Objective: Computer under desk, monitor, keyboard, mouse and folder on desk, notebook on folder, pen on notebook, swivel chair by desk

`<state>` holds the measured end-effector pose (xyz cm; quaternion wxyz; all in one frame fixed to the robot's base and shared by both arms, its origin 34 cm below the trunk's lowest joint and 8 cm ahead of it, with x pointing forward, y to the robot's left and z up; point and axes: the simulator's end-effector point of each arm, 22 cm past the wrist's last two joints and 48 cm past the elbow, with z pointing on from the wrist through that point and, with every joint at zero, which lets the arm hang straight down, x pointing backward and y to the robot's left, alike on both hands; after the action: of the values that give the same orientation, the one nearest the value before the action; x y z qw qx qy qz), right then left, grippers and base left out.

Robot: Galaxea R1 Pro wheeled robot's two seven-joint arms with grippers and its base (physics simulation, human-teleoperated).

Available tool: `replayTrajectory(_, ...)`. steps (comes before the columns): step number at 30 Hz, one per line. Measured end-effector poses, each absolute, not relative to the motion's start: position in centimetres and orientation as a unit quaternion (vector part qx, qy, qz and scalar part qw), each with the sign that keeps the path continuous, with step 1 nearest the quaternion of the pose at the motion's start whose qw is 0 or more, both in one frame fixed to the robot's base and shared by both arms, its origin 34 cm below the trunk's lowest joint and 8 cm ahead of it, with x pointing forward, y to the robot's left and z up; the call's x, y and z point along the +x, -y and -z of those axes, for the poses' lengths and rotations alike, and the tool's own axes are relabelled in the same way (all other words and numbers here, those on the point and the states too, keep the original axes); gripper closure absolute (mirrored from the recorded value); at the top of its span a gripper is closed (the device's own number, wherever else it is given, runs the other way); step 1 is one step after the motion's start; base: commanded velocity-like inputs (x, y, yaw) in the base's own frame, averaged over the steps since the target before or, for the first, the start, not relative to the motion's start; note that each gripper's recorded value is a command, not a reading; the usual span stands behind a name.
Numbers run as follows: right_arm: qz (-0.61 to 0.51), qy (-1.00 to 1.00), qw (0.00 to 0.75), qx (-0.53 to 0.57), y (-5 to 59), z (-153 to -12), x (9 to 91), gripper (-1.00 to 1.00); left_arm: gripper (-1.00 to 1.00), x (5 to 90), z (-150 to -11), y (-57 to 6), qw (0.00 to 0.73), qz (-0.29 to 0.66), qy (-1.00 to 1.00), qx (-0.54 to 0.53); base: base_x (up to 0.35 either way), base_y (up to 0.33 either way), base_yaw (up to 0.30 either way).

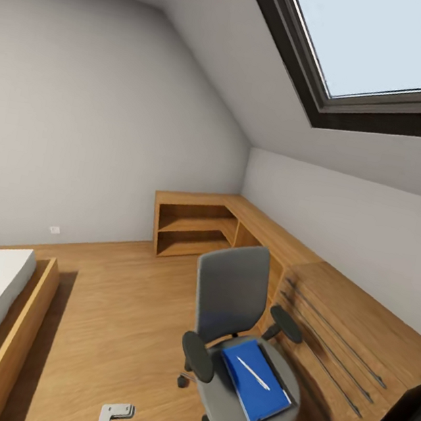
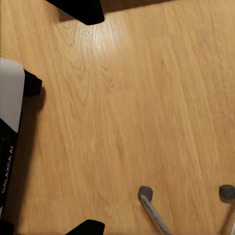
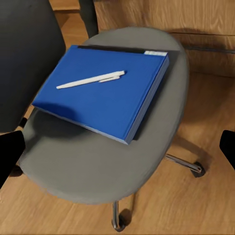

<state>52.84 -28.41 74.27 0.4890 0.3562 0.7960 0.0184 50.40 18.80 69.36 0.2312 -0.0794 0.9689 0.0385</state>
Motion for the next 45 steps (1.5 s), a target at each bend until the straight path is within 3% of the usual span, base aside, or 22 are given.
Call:
replayTrajectory(31,-0.018,-0.797,0.487,0.357,28.45,-74.13,52.77,-1.00,-1.00,50.36,-69.25,-18.91,0.230,-0.039,-0.969,-0.079,0.008,-0.054,0.273)
replayTrajectory(45,-0.015,-0.800,0.481,0.357,28.49,-73.52,52.44,-1.00,-1.00,49.93,-68.67,-18.90,0.223,-0.040,-0.971,-0.079,-0.171,-0.188,0.187)
